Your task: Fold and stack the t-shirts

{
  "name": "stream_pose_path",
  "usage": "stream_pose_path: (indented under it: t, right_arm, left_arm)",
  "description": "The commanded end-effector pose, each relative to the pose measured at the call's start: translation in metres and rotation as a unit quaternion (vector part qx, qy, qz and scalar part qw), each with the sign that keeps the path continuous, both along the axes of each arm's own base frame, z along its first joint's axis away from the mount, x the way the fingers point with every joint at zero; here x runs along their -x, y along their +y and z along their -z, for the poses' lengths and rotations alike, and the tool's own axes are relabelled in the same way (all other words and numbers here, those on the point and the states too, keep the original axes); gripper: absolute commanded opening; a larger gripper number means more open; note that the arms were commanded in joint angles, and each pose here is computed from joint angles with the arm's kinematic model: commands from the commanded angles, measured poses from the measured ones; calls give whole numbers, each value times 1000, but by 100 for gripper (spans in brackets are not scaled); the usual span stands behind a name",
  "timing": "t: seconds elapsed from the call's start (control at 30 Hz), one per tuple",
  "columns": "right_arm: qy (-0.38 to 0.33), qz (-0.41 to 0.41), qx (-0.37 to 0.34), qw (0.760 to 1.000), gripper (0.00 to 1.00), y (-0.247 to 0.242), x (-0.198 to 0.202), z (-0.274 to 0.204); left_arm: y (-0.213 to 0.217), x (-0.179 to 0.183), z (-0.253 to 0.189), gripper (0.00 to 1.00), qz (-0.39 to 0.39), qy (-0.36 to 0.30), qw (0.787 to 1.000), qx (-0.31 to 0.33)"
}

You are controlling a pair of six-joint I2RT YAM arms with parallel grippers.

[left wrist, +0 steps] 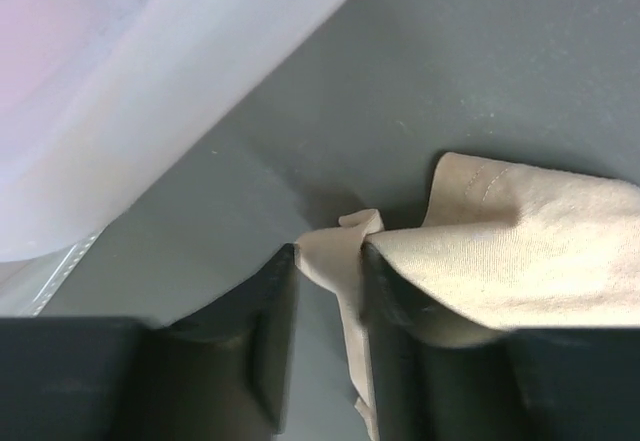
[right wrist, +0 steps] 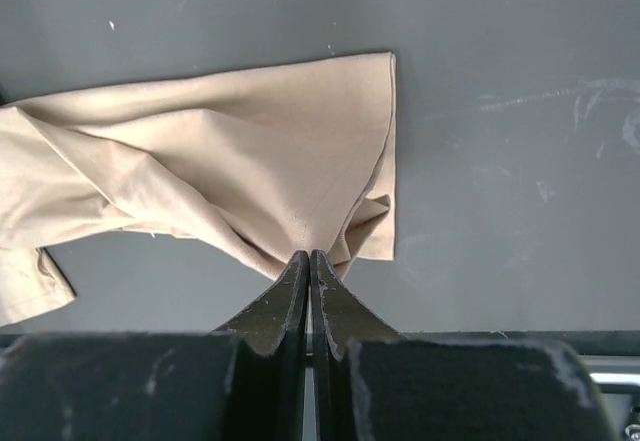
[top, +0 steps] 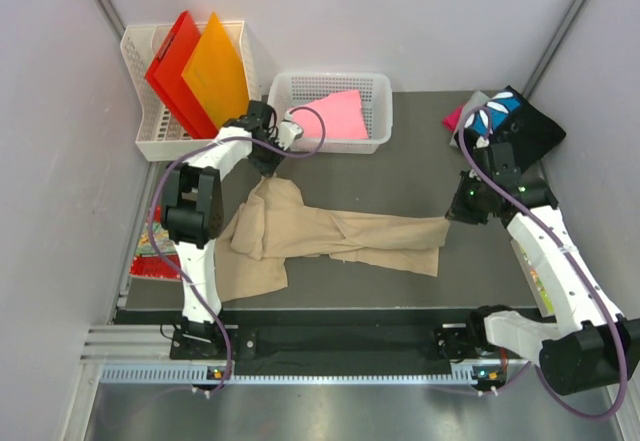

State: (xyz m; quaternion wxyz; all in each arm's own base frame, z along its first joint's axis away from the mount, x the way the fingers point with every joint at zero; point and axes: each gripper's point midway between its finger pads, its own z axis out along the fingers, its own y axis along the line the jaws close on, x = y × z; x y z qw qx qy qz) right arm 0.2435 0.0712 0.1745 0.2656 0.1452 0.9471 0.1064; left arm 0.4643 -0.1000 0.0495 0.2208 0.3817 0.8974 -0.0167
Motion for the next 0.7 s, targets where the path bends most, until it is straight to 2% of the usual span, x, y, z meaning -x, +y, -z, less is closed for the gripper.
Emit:
stream_pose_path:
  t: [0.0, 0.1, 0.23, 0.3, 0.5, 0.53, 0.6, 0.67]
  right_arm:
    - [-23, 8, -6, 1000, 0, -2, -1, -10]
    - [-22, 8, -6, 1000, 0, -2, 0, -11]
    - [-26, 7, -3, 1000, 0, -3, -2, -13]
    - [-27, 6, -2, 1000, 0, -3, -4, -15]
    - [-70, -3, -2, 998, 0, -2, -19, -53]
    - [-78, -3, -4, 997, 0, -1, -20, -60]
    - [-103, -10, -7, 995, 0, 0, -22, -82]
    - [-120, -12, -12, 993, 0, 1, -20, -100]
  left_arm:
    - [1, -21, -9, 18, -9, -36, 999, 3]
    - [-1, -24, -11, 0, -11, -37, 999, 6]
    - [-1, -20, -20, 0, -11, -34, 999, 8]
    - [1, -19, -39, 0, -8, -47, 999, 7]
    - [19, 11, -150, 0, -8, -122, 992, 46]
    - [24, 23, -185, 0, -8, -155, 986, 55]
    - [40, 42, -223, 0, -12, -180, 982, 56]
    - [57, 65, -285, 0, -20, -247, 967, 60]
